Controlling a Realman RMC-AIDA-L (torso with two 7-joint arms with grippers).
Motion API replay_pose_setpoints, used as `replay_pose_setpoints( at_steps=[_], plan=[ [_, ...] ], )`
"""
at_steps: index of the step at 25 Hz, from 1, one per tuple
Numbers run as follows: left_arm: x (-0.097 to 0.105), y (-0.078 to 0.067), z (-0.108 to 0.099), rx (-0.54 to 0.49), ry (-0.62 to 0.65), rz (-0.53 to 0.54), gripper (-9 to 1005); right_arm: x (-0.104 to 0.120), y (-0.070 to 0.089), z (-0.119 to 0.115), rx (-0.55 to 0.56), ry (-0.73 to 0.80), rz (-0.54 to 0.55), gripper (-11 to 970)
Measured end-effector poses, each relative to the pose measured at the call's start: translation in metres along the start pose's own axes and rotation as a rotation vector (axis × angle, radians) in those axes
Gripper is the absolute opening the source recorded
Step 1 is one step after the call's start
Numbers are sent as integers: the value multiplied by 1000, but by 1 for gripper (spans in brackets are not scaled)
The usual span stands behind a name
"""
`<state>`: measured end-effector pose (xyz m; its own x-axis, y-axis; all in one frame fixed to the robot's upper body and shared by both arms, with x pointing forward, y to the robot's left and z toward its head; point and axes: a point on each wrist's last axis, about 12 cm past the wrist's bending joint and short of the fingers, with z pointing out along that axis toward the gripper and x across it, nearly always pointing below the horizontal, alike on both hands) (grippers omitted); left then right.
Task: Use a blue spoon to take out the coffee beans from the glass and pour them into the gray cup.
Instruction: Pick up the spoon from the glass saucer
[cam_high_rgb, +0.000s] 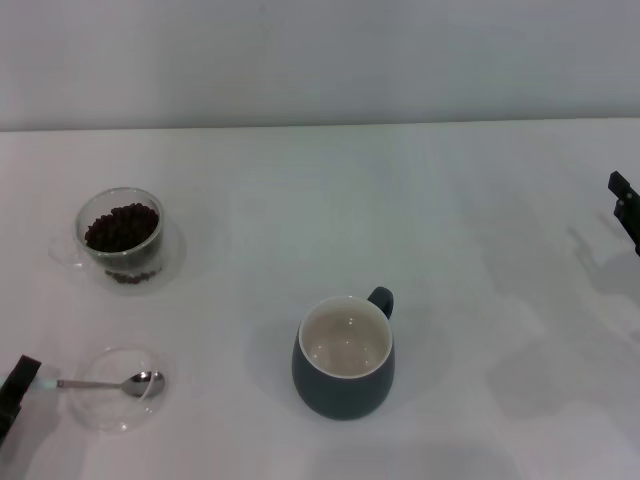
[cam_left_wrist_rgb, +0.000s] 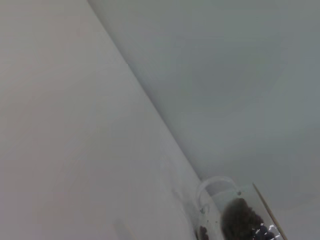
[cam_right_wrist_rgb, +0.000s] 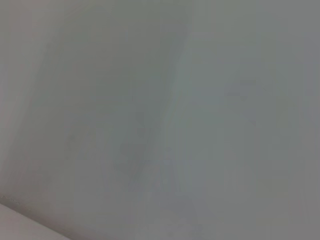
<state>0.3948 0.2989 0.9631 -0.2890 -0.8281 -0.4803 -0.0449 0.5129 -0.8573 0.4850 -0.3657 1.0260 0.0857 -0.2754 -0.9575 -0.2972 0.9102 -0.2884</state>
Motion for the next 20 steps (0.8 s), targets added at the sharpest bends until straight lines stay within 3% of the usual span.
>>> replay_pose_setpoints(
  at_steps=[20],
  plan=[
    [-3, -10, -4, 88, -37, 42, 138, 1, 1, 1, 1, 11, -8, 464]
  ],
)
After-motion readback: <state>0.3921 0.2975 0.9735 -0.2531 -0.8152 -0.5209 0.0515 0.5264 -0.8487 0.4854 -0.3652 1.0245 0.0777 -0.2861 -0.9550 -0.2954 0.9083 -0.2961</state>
